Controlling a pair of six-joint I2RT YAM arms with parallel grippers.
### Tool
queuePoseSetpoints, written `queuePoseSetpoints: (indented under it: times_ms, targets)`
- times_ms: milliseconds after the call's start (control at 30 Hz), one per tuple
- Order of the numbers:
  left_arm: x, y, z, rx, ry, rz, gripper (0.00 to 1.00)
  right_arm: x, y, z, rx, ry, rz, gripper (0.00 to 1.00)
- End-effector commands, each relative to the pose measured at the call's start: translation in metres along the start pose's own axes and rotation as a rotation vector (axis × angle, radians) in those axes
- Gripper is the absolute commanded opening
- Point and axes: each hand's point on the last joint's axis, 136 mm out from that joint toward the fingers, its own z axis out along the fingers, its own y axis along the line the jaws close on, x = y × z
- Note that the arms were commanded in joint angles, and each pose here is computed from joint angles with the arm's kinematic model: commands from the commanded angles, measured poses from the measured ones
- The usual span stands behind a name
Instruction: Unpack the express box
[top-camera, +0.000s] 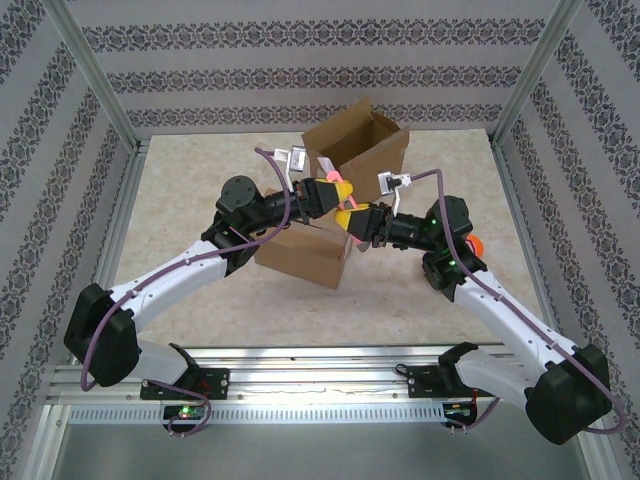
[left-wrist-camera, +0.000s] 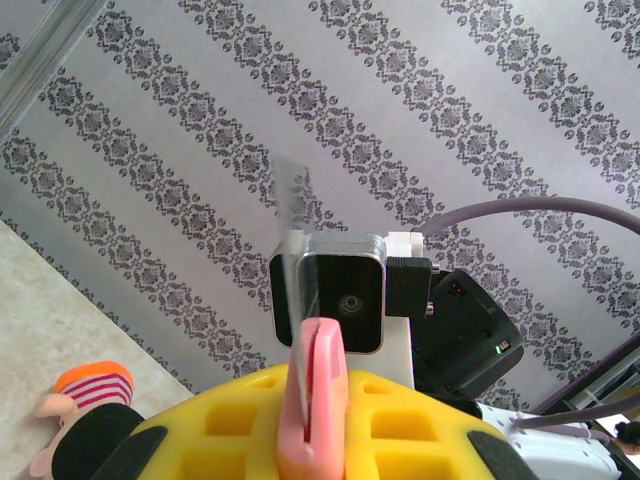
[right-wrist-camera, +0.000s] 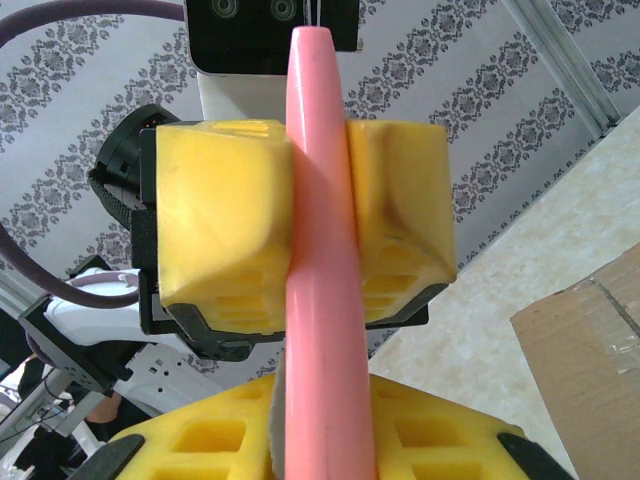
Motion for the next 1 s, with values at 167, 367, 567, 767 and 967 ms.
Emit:
queuePoseSetpoints:
  times_ms: [167,367,567,767,967]
  targets:
    - [-0.009,-0.018,-0.001,0.049,-0.023,0.042,0.00,-0.006,0.017,-0.003,-0.035,-0.048,-0.059,0.25]
    - [-0.012,-0.020,-0.001,0.045,-0.026,0.051,0.00,0.002,0.016,-0.009,-0.025,-0.051,-0.055,0.27]
    - [-0.012,-0.020,-0.001,0.045,-0.027,0.049,0.00,0.004,0.017,-0.010,-0.025,-0.049,-0.054,0.25]
    - [-0.011,-0.019,-0.001,0.044,-0.027,0.049,0.00,0.002,0.017,-0.010,-0.021,-0.057,-0.054,0.11]
    - [-0.010,-0.018,-0.001,0.043,-0.025,0.050,0.03,-0.001,0.011,-0.010,0.002,-0.081,-0.048,0.00]
